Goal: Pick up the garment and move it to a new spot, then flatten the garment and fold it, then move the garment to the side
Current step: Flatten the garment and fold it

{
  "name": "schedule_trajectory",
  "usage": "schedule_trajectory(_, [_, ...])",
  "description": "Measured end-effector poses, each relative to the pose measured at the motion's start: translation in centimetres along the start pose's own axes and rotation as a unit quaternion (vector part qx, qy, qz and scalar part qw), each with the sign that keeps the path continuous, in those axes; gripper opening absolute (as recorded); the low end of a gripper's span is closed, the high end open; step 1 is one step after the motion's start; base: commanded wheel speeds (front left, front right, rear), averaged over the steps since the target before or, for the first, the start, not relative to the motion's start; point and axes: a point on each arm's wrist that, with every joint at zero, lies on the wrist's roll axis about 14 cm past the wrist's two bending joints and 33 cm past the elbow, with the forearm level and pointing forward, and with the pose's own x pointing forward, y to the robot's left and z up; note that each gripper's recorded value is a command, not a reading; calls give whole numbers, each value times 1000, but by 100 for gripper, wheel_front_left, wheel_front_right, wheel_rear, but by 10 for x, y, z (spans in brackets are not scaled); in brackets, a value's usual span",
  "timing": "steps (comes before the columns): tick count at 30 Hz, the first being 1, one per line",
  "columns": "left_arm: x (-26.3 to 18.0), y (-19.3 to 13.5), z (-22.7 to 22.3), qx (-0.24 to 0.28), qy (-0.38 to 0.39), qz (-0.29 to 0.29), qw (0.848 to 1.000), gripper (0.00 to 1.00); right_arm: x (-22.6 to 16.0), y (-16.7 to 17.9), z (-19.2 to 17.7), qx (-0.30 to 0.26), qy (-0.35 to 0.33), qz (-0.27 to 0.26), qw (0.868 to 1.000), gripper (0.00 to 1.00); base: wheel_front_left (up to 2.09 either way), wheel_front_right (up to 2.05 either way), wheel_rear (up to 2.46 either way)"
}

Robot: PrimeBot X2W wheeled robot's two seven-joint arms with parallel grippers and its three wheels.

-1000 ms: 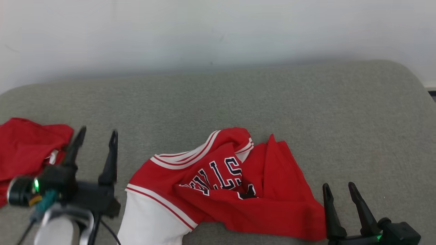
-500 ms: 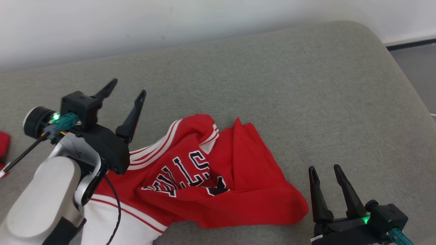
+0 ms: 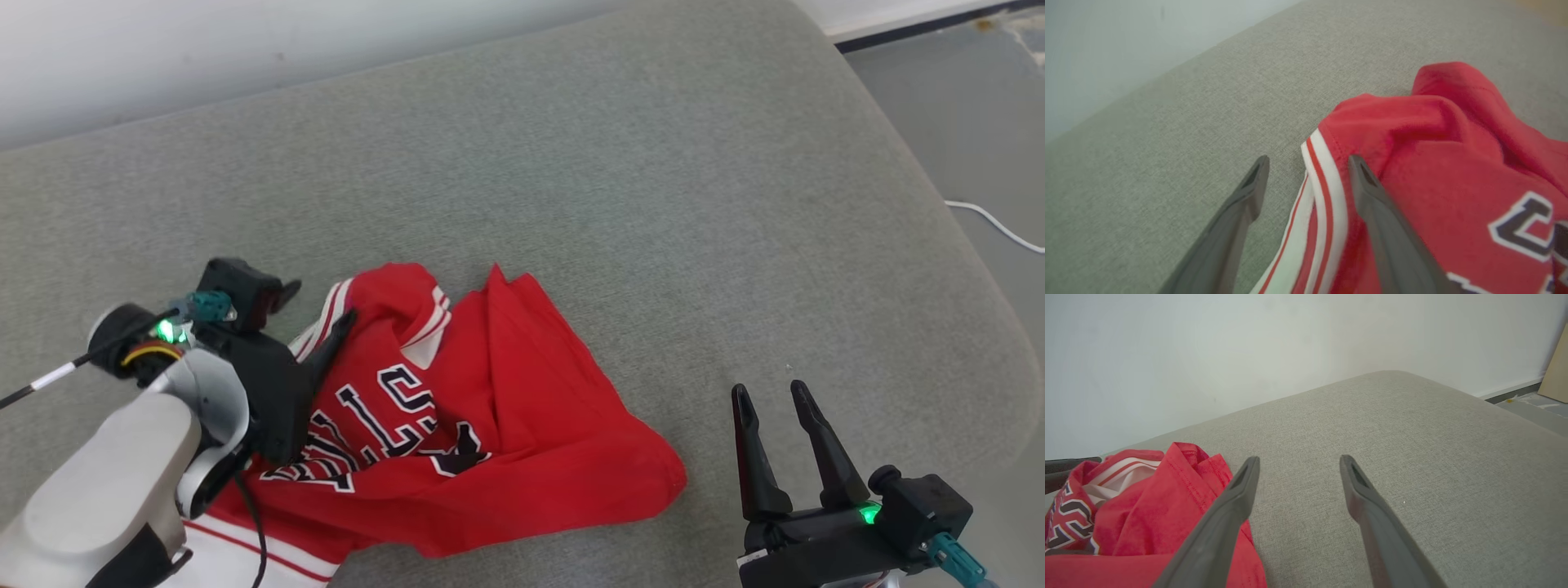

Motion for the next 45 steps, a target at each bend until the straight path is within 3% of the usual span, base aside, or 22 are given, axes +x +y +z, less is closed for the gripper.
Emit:
schedule_trajectory(7, [8,-14,-36,-23,67,-27,997,100,-4,-9,1,-1,-1,-15,1000,100,0,0,0])
schedule_trajectory(8, [8,-13,-43,-23,81,-27,996,45,-4,-10,2,-1,-1,-16,1000,100,0,0,0])
schedule_trajectory(9, [7,-14,-49,-25,95,-28,995,16,-4,-10,2,-1,-1,-17,1000,100,0,0,0])
schedule_trajectory(10, [6,-15,-53,-24,102,-31,994,0,-4,-10,2,-1,-1,-17,1000,100,0,0,0])
schedule_trajectory(14, [7,-8,-41,-23,75,-22,997,0,-1,-10,4,-1,-5,-16,1000,100,0,0,0])
schedule_trajectory(20, [-7,39,10,-7,-25,51,998,0,6,0,4,-5,-7,2,1000,100,0,0,0])
schedule_trajectory(28, [-61,114,36,15,-89,189,978,0,16,16,6,-7,-14,29,999,100,0,0,0])
schedule_trajectory(33, [-77,137,32,17,-95,236,967,0,16,13,9,-13,-17,26,999,100,0,0,0])
schedule_trajectory(34, [-77,135,27,16,-88,235,968,66,15,13,9,-14,-17,25,999,100,0,0,0])
schedule_trajectory(35, [-76,134,22,12,-85,235,968,100,15,12,9,-16,-17,25,999,100,0,0,0])
schedule_trajectory(39, [-76,127,30,8,-118,234,965,100,13,12,10,-19,-19,25,999,100,0,0,0])
schedule_trajectory(45, [-102,118,65,-16,-199,256,946,100,9,20,20,-23,-36,40,998,100,0,0,0])
